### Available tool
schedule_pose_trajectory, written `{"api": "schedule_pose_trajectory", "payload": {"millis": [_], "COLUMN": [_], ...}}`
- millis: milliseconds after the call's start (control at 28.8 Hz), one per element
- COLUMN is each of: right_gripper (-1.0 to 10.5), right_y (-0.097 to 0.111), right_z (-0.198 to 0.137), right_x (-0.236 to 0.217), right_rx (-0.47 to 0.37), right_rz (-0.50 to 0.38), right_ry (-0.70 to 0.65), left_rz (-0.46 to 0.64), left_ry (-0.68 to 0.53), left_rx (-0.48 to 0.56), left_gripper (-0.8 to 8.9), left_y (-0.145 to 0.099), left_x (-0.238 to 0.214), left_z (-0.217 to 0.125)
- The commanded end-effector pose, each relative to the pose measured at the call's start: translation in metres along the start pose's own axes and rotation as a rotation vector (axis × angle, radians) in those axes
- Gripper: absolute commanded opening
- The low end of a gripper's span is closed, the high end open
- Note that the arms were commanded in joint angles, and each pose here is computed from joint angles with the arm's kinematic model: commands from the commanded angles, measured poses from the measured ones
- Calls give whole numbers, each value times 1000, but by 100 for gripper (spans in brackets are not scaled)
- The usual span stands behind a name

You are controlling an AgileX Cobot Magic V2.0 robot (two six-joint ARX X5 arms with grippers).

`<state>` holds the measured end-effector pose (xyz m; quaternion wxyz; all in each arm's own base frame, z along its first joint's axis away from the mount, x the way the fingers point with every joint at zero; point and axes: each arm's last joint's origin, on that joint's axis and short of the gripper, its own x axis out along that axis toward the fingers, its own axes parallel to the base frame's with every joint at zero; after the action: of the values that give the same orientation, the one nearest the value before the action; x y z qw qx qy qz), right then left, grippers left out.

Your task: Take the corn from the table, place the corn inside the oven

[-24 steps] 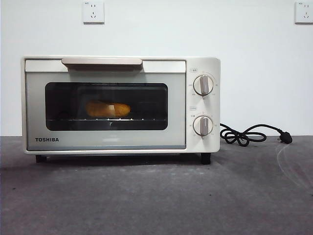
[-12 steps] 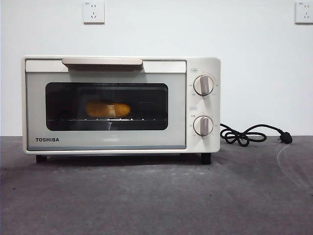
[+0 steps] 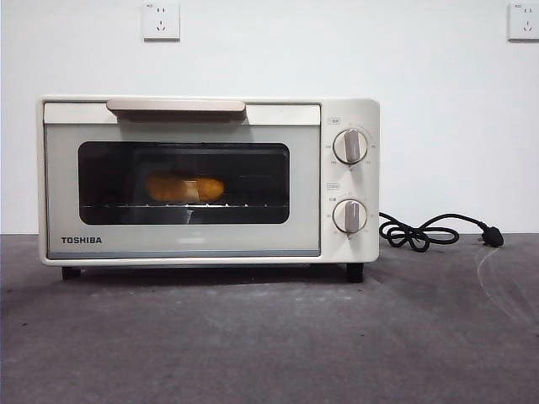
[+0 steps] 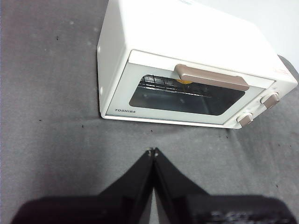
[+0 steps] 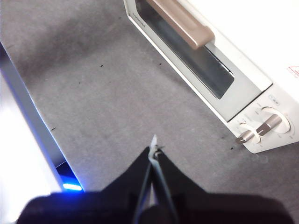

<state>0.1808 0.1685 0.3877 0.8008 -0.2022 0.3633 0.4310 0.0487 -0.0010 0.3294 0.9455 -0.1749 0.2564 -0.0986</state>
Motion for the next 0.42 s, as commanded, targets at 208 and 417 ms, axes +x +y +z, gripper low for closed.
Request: {"api": "schedule_pose_trajectory", "payload": {"millis": [208,417], "right_gripper": [-12,-12], "right_y": [0,0], "right_z": [-1,-1], "right_x": [1,1], "right_rx": [-3,-3], "right_rz": [-6,-6], "right_ry": [2,2], "left_rz": [5,11], "left_ry": [35,72], "left_rx": [-31,-45], "left_gripper": [-4,-4], "left_y": [1,4], "left_x": [0,8], "left_z": [-5,-1]}}
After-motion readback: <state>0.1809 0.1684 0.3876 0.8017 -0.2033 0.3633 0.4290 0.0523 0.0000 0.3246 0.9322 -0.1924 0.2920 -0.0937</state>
